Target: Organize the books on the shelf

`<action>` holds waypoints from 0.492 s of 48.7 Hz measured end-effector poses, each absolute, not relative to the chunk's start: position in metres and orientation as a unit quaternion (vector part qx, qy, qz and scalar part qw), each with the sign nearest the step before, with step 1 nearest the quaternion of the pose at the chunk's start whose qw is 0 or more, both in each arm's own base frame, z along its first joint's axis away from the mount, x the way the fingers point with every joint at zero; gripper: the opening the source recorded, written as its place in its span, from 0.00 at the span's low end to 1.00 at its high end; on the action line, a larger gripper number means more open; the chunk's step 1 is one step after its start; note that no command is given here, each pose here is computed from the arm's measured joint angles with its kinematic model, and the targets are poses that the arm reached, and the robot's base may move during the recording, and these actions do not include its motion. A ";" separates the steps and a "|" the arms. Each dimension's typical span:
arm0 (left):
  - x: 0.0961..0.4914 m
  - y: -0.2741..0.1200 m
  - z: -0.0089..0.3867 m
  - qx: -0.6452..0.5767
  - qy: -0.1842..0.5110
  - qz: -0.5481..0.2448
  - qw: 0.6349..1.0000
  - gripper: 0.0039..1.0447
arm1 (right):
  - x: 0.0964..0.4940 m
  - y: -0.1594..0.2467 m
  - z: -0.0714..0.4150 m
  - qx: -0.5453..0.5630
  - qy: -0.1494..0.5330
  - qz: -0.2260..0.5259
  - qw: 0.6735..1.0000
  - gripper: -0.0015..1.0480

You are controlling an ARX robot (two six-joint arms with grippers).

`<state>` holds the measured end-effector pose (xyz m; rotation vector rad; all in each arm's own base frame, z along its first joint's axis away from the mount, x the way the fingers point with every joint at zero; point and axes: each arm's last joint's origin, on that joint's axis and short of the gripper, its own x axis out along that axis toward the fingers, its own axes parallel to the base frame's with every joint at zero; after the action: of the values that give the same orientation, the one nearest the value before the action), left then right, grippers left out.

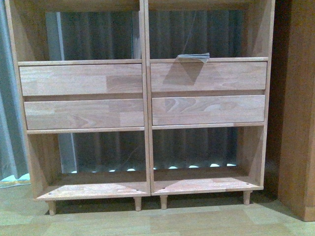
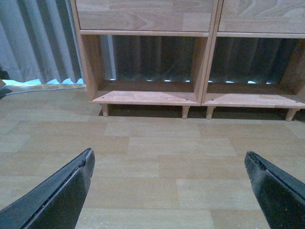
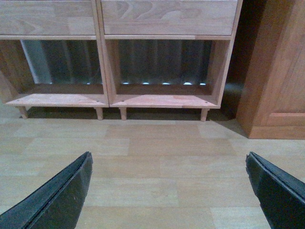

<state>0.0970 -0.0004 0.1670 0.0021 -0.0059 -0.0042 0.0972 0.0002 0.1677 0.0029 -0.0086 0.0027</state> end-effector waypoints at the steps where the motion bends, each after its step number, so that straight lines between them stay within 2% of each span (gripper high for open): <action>1: 0.097 0.000 0.167 0.001 -0.003 -0.002 1.000 0.93 | 0.097 0.000 0.168 0.001 -0.004 0.001 1.000 0.93; 24: 0.097 0.000 0.167 0.001 -0.003 -0.002 1.000 0.93 | 0.097 0.000 0.168 0.001 -0.004 0.001 1.000 0.93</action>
<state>0.0969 -0.0004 0.1671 0.0021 -0.0067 -0.0042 0.0971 0.0002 0.1678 0.0029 -0.0090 0.0027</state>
